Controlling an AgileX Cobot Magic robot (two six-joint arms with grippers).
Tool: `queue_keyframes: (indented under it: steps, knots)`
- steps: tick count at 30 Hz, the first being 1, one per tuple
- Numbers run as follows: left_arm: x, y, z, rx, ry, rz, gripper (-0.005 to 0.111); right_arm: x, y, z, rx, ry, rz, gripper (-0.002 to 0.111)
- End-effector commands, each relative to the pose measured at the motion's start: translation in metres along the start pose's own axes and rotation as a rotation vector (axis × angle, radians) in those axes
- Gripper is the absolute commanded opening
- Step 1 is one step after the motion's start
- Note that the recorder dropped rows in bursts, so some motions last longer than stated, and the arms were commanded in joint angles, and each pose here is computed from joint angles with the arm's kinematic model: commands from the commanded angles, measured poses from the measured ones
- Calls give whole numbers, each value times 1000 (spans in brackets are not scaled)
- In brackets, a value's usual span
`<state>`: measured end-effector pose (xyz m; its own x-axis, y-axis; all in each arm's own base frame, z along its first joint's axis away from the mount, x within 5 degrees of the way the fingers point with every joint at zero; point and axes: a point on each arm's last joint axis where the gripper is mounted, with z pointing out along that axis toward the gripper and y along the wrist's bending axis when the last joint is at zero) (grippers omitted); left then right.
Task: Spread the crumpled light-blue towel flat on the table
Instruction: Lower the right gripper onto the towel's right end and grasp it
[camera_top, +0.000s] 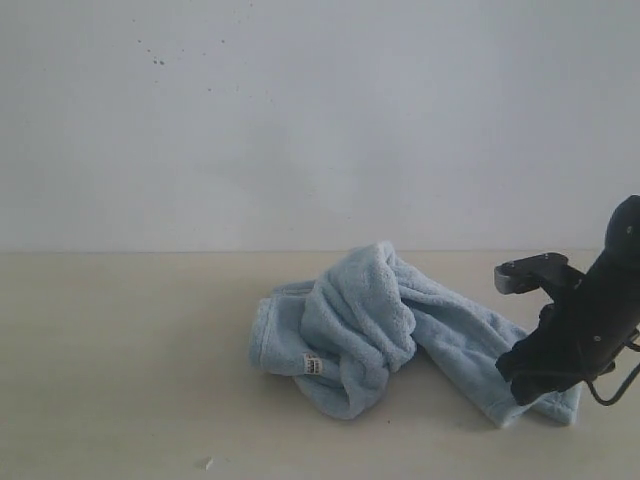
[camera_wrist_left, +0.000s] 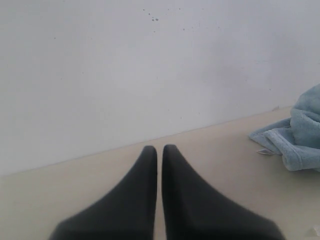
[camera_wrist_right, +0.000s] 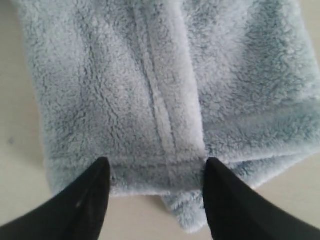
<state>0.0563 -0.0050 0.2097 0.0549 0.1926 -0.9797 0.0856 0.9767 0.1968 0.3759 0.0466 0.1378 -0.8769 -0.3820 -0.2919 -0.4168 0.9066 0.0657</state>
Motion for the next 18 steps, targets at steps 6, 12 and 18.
queue_keyframes:
  steps: [6, 12, 18]
  knots:
    - [1, 0, 0, -1, 2, -2, 4, -1, -5, 15, 8, -10, -6, 54]
    - [1, 0, 0, -1, 2, -2, 4, -1, -4, 15, -9, -18, -20, 26]
    - [1, 0, 0, -1, 2, -2, 4, -2, -3, 10, -10, -22, -13, 1]
